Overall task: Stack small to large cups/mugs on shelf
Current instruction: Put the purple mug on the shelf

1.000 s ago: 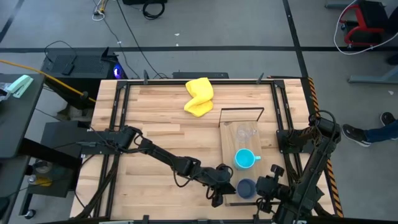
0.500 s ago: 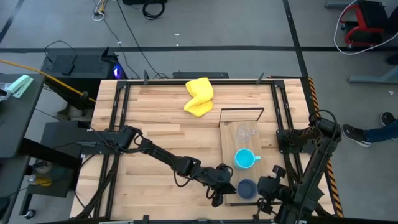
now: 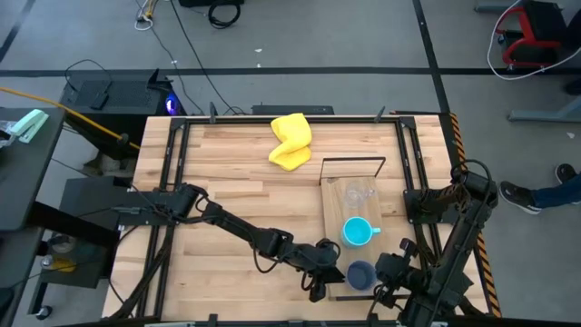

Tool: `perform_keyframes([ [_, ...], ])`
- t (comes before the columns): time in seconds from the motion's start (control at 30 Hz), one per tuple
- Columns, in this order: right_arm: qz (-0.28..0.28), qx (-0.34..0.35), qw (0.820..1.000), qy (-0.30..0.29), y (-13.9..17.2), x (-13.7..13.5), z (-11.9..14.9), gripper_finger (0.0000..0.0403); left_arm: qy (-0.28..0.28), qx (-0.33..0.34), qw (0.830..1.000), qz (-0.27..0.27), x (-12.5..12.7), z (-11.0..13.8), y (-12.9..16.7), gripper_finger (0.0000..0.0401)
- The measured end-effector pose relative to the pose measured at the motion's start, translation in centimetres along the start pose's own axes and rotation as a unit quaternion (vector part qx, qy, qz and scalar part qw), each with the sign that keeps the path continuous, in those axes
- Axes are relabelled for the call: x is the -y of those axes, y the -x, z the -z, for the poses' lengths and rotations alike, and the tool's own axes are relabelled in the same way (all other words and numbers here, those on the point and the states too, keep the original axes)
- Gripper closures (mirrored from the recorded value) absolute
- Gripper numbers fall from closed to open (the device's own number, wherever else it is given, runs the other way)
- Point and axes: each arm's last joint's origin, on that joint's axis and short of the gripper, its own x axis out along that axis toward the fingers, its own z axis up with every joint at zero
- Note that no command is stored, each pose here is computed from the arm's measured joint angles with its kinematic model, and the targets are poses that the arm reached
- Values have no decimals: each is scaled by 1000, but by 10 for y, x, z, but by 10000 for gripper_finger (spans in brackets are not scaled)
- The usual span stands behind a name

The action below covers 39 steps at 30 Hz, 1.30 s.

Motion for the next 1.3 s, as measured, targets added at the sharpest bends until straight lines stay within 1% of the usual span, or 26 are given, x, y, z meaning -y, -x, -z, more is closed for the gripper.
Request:
perform_keyframes([
  [0.17, 1, 0, 1000, 1, 8, 1, -1, 336, 0, 0, 1000, 0, 0, 0, 0, 346],
  [0.37, 9, 20, 1000, 8, 27, 7, -9, 362, 0, -1, 1000, 0, 0, 0, 0, 340],
  [0.4, 4, 21, 1000, 8, 31, 7, -8, 368, 0, -1, 1000, 0, 0, 0, 0, 339],
  [0.57, -37, 30, 999, 25, 51, 5, -3, 397, 0, -1, 1000, -1, -1, 0, 0, 339],
  [0.7, -73, 52, 995, 36, 69, 6, 6, 395, 0, -1, 1000, -1, -1, 0, 0, 345],
  [0.83, -106, 47, 992, 57, 81, 6, 21, 398, 0, -1, 1000, -2, -1, 0, 0, 345],
  [0.97, -167, 48, 982, 77, 88, -3, 37, 399, 1, 0, 1000, -2, -2, -1, 0, 339],
  [1.03, -182, 59, 978, 81, 88, -8, 41, 400, 1, 1, 1000, -5, -2, -1, 0, 337],
  [1.2, -167, 67, 980, 89, 85, -7, 41, 400, -1, 2, 1000, -7, -3, -1, 0, 341],
  [1.3, -155, 69, 981, 94, 84, -5, 41, 400, -13, 2, 1000, -8, -3, -1, 0, 345],
])
